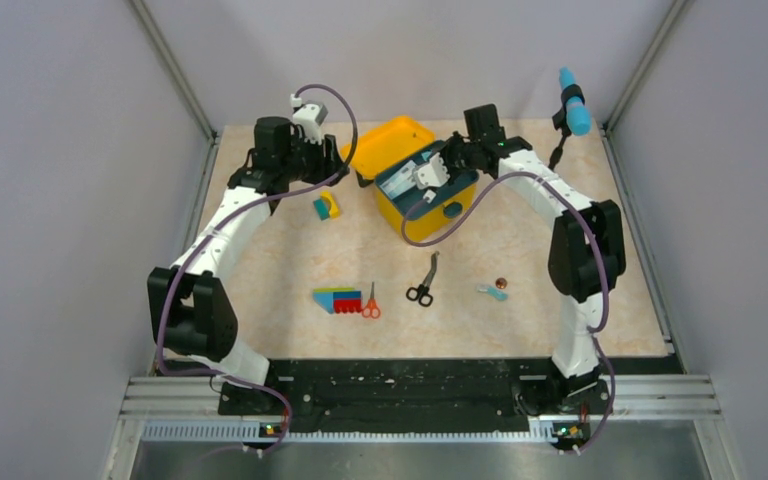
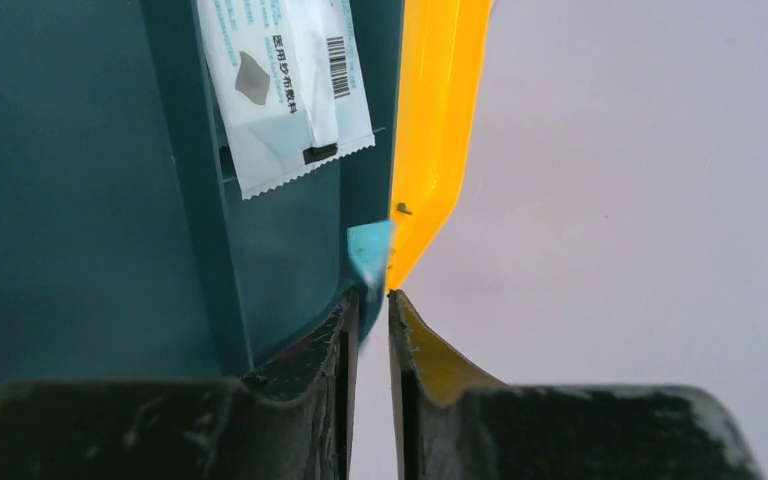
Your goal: Organize the medicine kit
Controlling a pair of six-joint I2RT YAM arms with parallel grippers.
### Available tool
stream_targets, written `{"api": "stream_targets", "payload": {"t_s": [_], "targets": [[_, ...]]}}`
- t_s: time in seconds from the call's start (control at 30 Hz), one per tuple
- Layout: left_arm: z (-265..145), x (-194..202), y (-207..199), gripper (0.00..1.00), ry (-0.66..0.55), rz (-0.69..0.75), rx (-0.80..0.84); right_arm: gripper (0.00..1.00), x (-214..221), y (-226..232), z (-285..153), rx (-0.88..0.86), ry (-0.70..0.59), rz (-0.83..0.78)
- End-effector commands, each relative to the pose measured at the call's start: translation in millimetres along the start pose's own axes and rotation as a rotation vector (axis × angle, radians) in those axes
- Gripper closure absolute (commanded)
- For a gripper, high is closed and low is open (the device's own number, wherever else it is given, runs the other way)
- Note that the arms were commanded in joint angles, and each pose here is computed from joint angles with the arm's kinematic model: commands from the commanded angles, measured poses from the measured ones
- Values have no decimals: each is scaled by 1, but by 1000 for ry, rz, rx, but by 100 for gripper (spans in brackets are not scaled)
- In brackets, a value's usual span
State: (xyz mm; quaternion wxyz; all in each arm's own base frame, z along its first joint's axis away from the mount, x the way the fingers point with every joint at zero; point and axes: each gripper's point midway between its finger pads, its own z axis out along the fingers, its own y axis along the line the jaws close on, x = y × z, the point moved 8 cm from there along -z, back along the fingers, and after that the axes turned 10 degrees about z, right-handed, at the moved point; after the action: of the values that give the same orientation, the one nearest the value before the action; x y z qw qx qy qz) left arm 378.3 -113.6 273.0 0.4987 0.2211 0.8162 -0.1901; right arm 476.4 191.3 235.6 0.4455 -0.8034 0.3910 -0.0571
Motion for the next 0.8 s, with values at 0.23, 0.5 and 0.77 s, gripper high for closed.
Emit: {"api": "stream_targets", "payload": {"t_s": [0.23,0.5,0.77], "targets": [[-7,-18,0,46,-76,42,-7,64,8,-30,-20,90,18,33],[-1,-16,4,46,-62,24,-24,64,-28,-39,-82,259,-63,519],[9,-20,11,44,-49,18,-42,56,-86,53,-125,150,-194,1080]]}}
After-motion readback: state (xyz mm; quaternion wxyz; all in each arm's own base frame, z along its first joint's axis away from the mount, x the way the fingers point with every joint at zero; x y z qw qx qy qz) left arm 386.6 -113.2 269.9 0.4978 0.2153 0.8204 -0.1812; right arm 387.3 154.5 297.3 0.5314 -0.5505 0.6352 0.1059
